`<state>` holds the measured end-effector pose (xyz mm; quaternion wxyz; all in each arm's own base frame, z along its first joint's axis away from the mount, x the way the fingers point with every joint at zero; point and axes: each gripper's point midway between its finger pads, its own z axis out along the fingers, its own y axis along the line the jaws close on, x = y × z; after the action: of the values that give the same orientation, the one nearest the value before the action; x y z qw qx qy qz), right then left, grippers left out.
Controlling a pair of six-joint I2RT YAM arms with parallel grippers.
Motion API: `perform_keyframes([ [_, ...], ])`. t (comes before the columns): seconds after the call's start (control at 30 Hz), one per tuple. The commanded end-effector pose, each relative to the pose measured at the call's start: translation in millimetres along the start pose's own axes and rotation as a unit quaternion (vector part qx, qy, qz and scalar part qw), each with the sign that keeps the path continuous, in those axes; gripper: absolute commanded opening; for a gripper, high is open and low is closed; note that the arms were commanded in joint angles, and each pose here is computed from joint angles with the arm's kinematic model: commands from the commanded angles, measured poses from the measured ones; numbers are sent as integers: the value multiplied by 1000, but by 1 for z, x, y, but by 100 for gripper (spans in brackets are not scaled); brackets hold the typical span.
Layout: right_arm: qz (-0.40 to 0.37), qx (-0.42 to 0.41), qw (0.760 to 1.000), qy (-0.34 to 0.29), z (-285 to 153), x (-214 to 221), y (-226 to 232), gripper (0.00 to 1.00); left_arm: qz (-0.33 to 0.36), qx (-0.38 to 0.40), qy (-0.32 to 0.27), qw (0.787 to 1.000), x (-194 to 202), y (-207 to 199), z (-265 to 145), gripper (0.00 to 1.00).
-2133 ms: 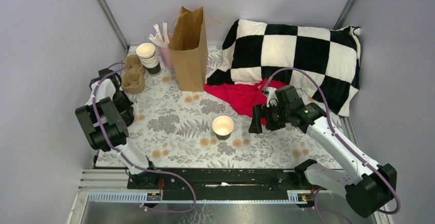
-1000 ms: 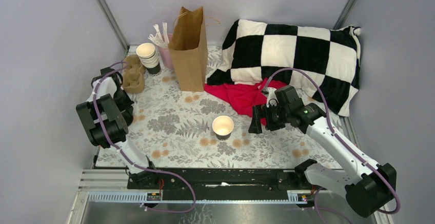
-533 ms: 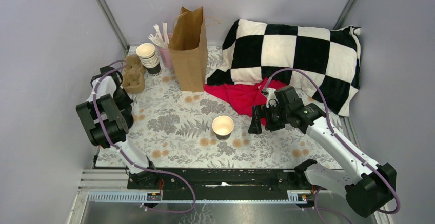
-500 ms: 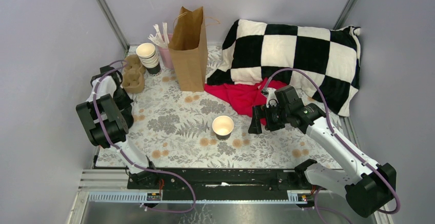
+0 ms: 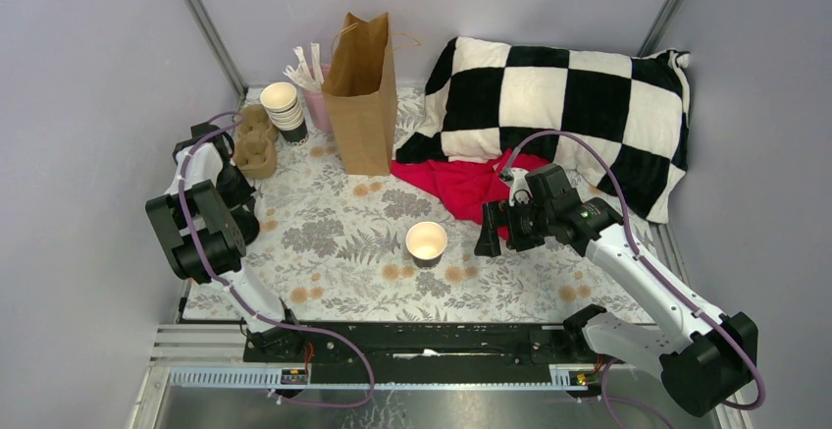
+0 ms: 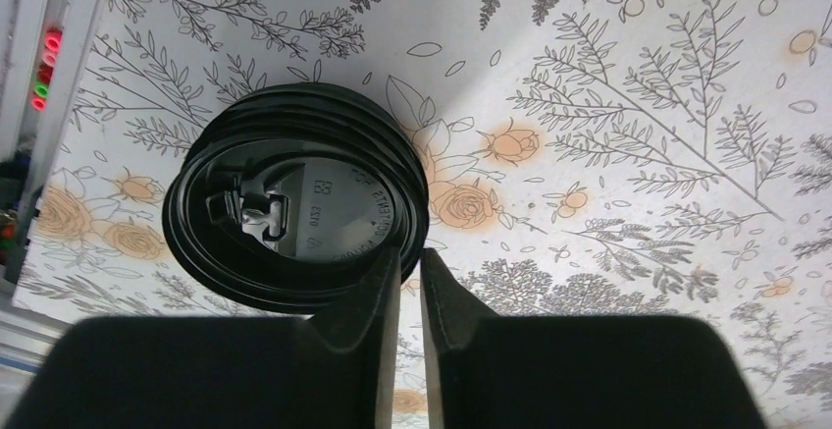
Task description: Pack the takeout coffee
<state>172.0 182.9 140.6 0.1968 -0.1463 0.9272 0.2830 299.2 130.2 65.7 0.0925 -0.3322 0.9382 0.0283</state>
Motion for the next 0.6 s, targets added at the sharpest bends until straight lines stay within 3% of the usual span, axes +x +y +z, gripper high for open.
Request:
perform_keyframes([
  [0.0,-5,-10,1000,-4,0,-1,4,100,0,2,-22,1000,-9,-1,-13,22],
  [0.13,-5,-12,1000,-5,0,-1,5,100,10,5,-11,1000,-2,0,-10,36],
  [0.57,-5,-12,1000,-6,0,-1,5,100,8,31,17,999,8,-11,10,47],
])
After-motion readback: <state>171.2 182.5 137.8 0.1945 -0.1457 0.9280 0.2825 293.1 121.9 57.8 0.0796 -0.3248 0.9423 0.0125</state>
